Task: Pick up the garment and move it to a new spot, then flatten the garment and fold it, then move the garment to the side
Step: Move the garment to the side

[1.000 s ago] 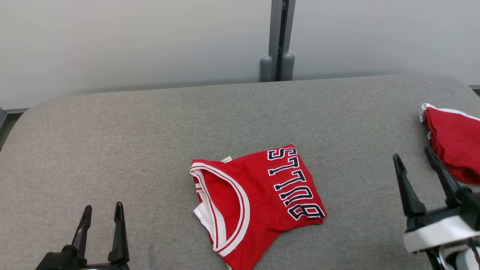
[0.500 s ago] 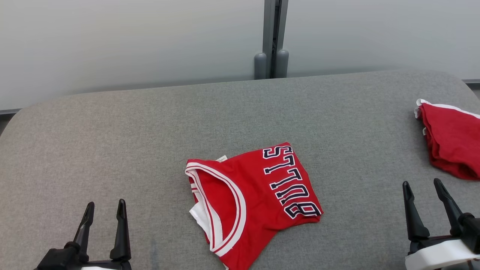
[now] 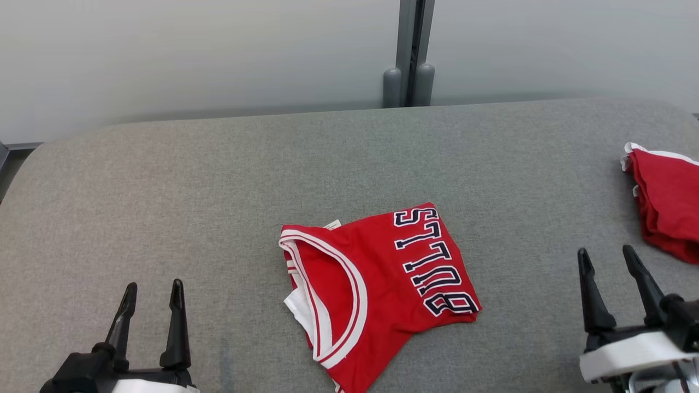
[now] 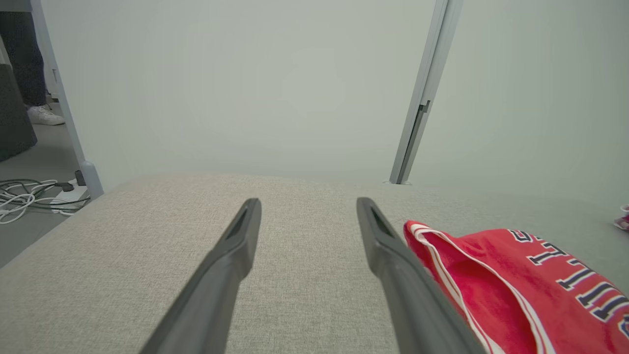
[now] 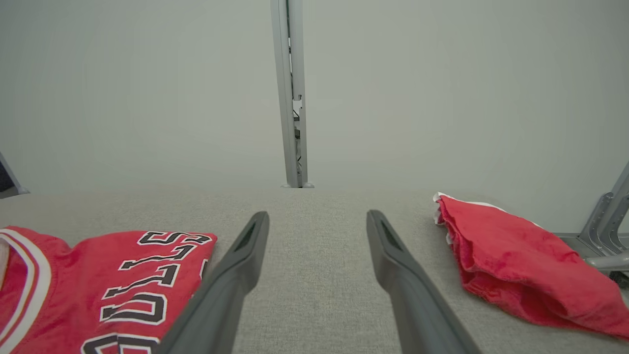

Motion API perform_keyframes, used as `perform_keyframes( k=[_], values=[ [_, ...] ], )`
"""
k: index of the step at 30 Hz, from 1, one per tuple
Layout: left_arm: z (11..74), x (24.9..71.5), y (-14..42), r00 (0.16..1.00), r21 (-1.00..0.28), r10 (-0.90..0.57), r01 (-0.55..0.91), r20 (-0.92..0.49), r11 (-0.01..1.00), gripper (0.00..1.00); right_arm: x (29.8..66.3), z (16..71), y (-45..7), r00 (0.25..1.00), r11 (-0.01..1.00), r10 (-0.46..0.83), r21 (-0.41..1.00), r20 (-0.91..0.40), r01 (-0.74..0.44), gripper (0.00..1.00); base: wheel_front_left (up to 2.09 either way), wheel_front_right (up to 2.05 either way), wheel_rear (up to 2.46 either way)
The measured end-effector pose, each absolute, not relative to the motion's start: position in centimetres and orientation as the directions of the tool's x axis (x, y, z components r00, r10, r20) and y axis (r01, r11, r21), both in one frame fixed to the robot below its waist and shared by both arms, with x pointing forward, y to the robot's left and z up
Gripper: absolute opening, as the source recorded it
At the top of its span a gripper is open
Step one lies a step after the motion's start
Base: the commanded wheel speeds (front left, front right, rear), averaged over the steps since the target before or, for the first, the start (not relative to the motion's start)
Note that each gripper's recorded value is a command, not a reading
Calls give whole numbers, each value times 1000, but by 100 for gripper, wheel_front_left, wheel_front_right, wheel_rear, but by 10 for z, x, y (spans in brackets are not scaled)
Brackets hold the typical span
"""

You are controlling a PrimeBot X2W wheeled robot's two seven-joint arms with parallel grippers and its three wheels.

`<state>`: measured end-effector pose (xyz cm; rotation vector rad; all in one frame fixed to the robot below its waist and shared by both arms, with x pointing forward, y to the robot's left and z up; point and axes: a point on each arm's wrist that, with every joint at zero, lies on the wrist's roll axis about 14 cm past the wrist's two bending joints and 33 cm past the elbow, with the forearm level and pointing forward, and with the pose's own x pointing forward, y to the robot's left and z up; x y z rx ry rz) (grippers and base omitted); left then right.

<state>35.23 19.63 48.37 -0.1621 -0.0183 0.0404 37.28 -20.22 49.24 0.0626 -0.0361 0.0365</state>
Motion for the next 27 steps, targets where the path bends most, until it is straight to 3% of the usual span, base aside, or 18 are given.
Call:
perform_keyframes(
  k=[4, 6, 12, 18, 23, 27],
  values=[
    [484, 357, 198, 999, -163, 49, -46, 15, 986, 100, 402, 512, -183, 992, 981, 81, 168, 101, -97, 100, 0, 0, 0],
    [482, 361, 198, 999, -163, 50, -47, 12, 985, 100, 420, 517, -169, 987, 965, 144, 212, 71, -156, 100, 0, 0, 0],
    [477, 369, 203, 998, -163, 67, -67, -2, 984, 100, 461, 503, -131, 919, 918, 343, 279, -195, -283, 100, 0, 0, 0],
    [477, 371, 213, 995, -161, 102, -102, -4, 982, 100, 463, 429, -108, 749, 917, 395, 275, -532, -289, 100, 0, 0, 0],
    [477, 368, 219, 992, -163, 126, -125, -8, 979, 100, 451, 392, -81, 648, 905, 425, 299, -631, -302, 100, 0, 0, 0],
    [475, 367, 220, 991, -163, 132, -133, -14, 978, 100, 454, 379, -82, 633, 915, 403, 282, -661, -287, 100, 0, 0, 0]
  ],
)
